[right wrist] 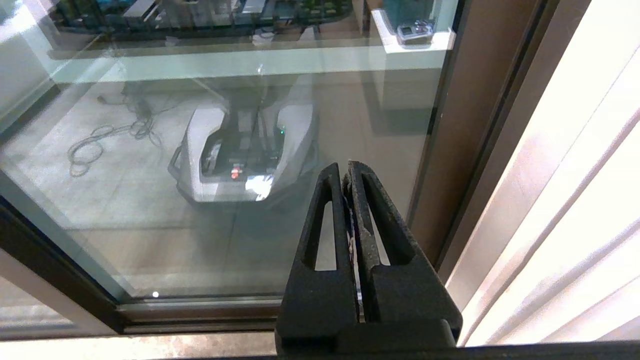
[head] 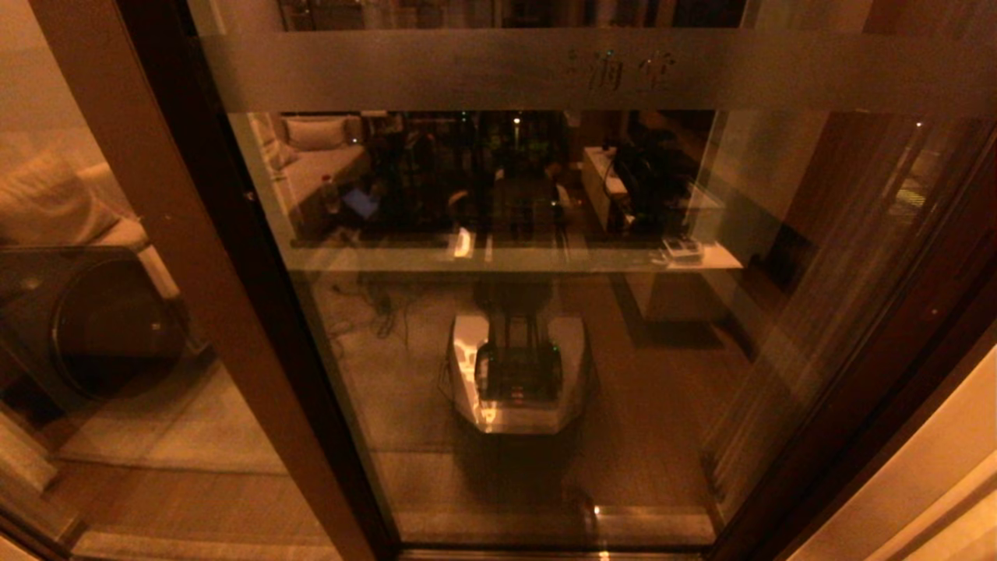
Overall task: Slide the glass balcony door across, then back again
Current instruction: Open the slid door
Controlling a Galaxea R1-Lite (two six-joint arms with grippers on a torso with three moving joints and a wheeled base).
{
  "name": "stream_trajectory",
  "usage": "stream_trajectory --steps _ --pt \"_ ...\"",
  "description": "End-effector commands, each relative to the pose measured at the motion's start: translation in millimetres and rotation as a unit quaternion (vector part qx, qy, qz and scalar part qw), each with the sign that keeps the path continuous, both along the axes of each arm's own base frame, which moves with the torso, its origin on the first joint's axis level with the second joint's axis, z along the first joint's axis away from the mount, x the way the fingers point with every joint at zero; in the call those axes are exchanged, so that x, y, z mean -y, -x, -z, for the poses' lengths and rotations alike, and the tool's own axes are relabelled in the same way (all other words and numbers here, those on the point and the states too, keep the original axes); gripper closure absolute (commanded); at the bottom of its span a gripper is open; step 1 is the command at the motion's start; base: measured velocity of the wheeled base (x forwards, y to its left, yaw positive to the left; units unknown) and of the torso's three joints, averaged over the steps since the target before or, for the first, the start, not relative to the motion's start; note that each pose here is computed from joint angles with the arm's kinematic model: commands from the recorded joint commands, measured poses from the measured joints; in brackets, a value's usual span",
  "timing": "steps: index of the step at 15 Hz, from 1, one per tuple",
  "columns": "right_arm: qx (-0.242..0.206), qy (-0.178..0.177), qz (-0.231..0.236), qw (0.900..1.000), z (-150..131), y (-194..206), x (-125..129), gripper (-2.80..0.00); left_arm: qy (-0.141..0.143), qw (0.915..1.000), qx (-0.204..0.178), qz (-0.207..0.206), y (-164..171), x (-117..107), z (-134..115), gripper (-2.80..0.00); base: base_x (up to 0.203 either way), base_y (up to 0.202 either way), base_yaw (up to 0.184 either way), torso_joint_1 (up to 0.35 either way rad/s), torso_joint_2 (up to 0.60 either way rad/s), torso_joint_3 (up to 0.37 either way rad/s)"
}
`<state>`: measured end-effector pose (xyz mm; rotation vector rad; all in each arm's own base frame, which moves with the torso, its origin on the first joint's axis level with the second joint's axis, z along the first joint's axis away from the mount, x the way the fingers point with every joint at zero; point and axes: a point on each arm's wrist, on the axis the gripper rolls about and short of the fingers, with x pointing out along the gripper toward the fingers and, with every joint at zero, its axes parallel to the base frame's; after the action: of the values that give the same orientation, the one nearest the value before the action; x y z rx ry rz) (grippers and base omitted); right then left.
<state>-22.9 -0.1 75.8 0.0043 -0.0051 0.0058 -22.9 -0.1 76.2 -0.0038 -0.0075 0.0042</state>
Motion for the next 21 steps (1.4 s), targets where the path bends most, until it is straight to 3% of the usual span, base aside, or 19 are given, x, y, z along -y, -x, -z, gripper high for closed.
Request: stream_trajectory --steps 1,11,15,18,21 --pt "0.000 0.000 0.000 1.000 0.4 -0.1 0.0 0.00 0.000 1.0000 -0.001 0.000 -0.1 0.0 0.0 0.00 0.000 0.000 0.000 0.000 0.00 0.000" --pt "0.000 0.001 0.001 1.000 0.4 -0.1 0.0 0.00 0.000 1.0000 -0.001 0.000 -0.1 0.0 0.0 0.00 0.000 0.000 0.000 0.000 0.00 0.000" --pt "-0.012 0.018 0.001 1.000 1.9 0.2 -0.1 0.00 0.000 1.0000 -0.001 0.000 -0.1 0.0 0.0 0.00 0.000 0.000 0.000 0.000 0.00 0.000" --pt "-0.008 0.079 -0.016 0.997 1.7 0.2 -0.8 0.00 0.000 1.0000 0.000 0.000 0.0 0.0 -0.3 0.00 0.000 0.000 0.000 0.000 0.00 0.000" --pt "-0.002 0.076 -0.014 0.997 -2.0 1.1 -0.8 0.00 0.000 1.0000 -0.001 0.000 -0.1 0.0 0.0 0.00 0.000 0.000 0.000 0.000 0.00 0.000"
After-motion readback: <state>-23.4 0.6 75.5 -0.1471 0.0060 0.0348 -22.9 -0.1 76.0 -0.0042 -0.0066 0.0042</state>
